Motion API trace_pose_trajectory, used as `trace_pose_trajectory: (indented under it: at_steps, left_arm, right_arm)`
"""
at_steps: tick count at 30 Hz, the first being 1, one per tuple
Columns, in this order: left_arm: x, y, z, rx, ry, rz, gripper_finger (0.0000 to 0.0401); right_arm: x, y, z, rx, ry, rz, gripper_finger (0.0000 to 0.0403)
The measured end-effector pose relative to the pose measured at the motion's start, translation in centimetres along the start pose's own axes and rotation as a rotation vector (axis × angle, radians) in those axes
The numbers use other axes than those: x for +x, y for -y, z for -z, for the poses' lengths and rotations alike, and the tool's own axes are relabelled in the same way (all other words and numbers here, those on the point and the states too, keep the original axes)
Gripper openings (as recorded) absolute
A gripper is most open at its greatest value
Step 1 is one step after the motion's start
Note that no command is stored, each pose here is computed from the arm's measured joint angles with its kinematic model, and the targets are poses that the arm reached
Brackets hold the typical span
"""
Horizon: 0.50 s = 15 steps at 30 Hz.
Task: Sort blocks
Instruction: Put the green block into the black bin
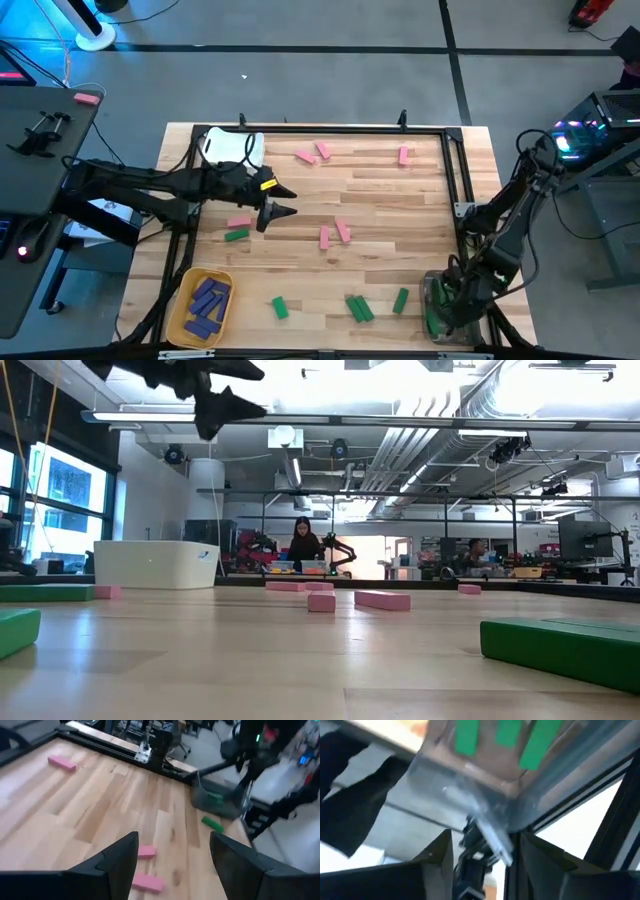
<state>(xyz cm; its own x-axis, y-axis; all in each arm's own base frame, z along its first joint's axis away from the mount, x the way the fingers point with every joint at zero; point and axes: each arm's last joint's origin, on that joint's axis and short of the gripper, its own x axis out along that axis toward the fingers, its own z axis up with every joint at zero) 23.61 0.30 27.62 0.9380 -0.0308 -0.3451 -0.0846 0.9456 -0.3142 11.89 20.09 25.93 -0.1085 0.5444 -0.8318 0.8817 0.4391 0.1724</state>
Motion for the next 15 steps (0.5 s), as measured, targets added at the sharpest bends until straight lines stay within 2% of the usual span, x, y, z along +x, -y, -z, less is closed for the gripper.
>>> trace_pose_trajectory:
  at_steps: [4,8,12,15]
  left_arm:
    - [-0.8,0.0,-1.5,0.141,-0.072,-0.045,0.0232]
    - [-2.0,-0.3,-2.5,0.221,-0.212,-0.123,0.0232]
    - [-2.7,-1.7,-0.6,0.158,-0.49,-0.226,0.0232]
    - [-2.6,-2.4,2.1,0.13,-0.708,-0.218,0.0232]
  right_arm:
    - [-1.4,-0.7,0.8,-0.036,0.049,-0.108,0.0177]
    - [-2.7,-1.6,0.6,-0.034,0.241,-0.283,0.0178]
    - [-3.3,-2.3,-0.6,0.012,0.466,-0.428,0.0178]
    - [-3.7,-2.7,-1.7,0.029,0.589,-0.47,0.0178]
